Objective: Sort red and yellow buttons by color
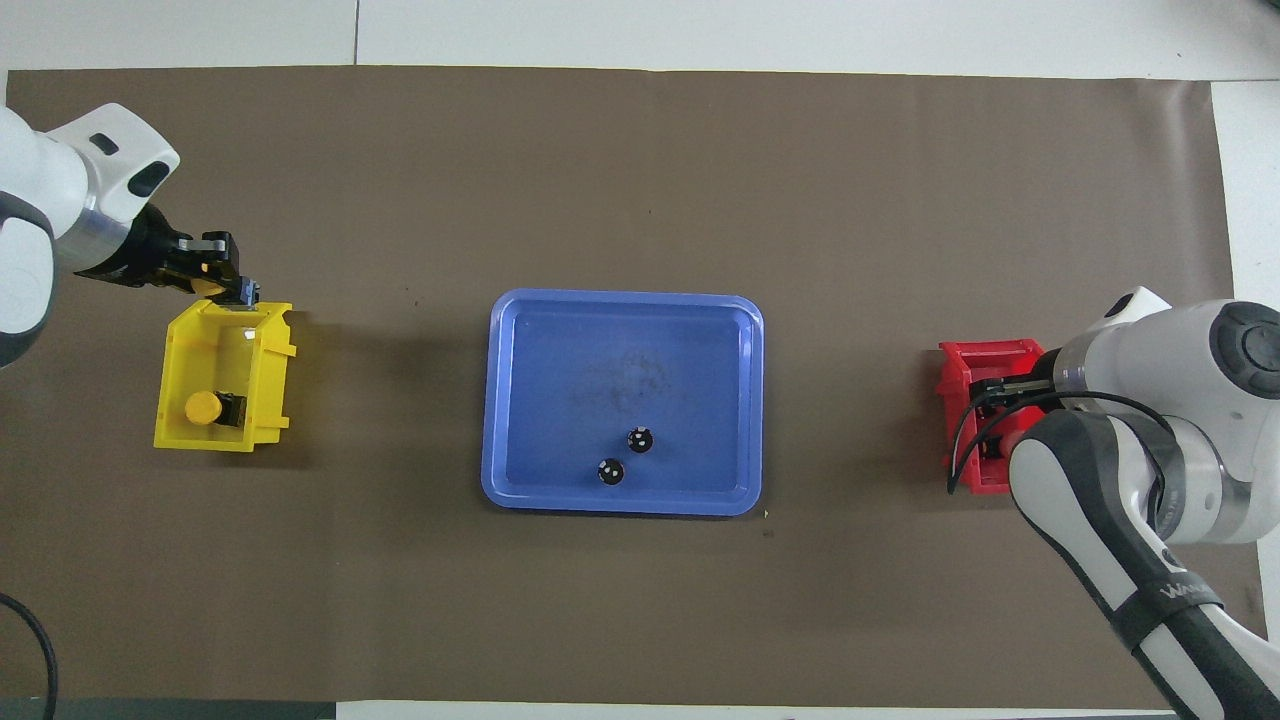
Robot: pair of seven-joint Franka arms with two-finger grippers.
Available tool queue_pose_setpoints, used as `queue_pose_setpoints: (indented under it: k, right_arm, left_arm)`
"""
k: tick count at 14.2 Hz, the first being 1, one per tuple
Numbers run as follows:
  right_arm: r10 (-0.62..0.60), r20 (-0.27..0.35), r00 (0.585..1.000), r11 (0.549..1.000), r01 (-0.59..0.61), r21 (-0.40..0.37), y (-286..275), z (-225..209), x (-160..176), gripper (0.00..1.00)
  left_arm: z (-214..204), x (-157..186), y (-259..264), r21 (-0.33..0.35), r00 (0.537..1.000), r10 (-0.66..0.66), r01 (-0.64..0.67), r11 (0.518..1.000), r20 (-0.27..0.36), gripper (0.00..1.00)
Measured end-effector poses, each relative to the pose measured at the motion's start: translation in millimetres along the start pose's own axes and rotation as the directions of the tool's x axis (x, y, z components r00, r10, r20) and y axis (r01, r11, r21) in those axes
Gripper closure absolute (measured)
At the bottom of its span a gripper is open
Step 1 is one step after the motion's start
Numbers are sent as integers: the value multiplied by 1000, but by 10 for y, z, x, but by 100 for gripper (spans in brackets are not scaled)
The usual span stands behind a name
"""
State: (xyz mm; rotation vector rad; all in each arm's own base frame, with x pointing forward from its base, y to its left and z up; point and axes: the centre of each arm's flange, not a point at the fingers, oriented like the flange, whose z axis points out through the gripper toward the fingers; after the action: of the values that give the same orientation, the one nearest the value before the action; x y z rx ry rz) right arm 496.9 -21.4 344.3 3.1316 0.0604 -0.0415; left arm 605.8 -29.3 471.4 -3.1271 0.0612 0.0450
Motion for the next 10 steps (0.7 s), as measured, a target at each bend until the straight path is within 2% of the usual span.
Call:
queue_pose_setpoints:
  k: [2, 5, 10]
  right_arm:
    - [-1, 8, 1000, 1000, 1, 0, 1, -102, 47, 36]
    - [-11, 4, 1000, 1000, 11, -1, -46, -312, 139, 36]
    - [-39, 38, 999, 999, 39, -2, -226, -1349, 331, 34]
  left_arm:
    - [29, -13, -301, -2, 999, 52, -52, 999, 3, 59]
    - [193, -90, -531, -1, 998, 56, -56, 998, -12, 59]
    - [416, -331, -482, -4, 998, 62, -62, 998, 22, 59]
